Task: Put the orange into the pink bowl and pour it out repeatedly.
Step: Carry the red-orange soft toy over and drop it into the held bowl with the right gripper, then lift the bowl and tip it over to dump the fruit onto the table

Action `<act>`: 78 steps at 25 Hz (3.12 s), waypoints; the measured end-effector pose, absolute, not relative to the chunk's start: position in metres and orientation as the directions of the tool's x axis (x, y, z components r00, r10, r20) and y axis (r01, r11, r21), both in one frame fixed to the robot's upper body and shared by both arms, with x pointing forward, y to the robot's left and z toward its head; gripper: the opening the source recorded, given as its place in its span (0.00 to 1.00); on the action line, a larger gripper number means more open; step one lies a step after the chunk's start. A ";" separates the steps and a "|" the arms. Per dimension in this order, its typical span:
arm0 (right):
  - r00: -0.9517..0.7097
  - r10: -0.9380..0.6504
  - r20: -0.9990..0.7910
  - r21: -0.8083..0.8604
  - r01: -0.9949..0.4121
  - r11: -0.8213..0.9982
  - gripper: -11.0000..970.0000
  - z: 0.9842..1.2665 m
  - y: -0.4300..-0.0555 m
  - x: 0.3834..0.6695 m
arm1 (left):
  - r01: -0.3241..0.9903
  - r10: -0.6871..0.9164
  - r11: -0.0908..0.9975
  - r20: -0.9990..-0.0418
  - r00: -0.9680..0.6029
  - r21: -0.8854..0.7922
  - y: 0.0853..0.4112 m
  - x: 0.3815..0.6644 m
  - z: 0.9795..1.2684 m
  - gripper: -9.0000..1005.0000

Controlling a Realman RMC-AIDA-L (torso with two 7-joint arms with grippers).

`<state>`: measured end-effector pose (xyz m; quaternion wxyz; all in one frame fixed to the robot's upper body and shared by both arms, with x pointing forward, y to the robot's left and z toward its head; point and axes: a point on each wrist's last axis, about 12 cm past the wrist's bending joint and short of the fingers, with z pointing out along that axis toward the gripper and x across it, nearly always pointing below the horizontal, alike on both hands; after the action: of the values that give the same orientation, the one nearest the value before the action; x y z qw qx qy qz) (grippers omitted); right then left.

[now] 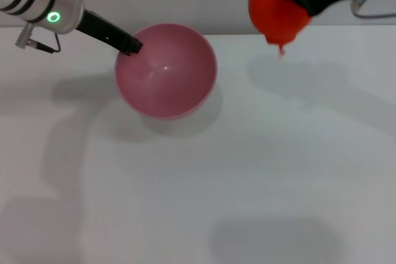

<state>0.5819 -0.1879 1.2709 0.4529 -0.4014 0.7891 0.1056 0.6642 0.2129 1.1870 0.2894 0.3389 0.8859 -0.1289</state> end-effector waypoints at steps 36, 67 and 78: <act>-0.166 -0.454 -0.875 -0.189 -0.748 0.637 0.47 1.239 -0.162 0.593 | 0.737 0.570 0.676 -0.630 -0.527 -0.005 0.181 0.662 1.186 0.05; 0.745 0.238 -0.623 0.010 -0.297 0.955 0.52 1.152 -0.358 0.494 | 0.781 0.601 0.532 -0.796 -0.077 0.327 0.119 0.646 1.182 0.05; 0.769 0.194 -0.610 0.019 -0.231 0.973 0.52 1.148 -0.370 0.484 | 0.677 0.584 0.522 -0.796 0.160 0.519 0.083 0.613 1.161 0.05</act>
<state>0.4840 -0.3696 1.1478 0.9399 -0.0284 0.3209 0.1130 0.6130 0.0832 1.1606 0.5852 0.4873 0.6470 -0.0396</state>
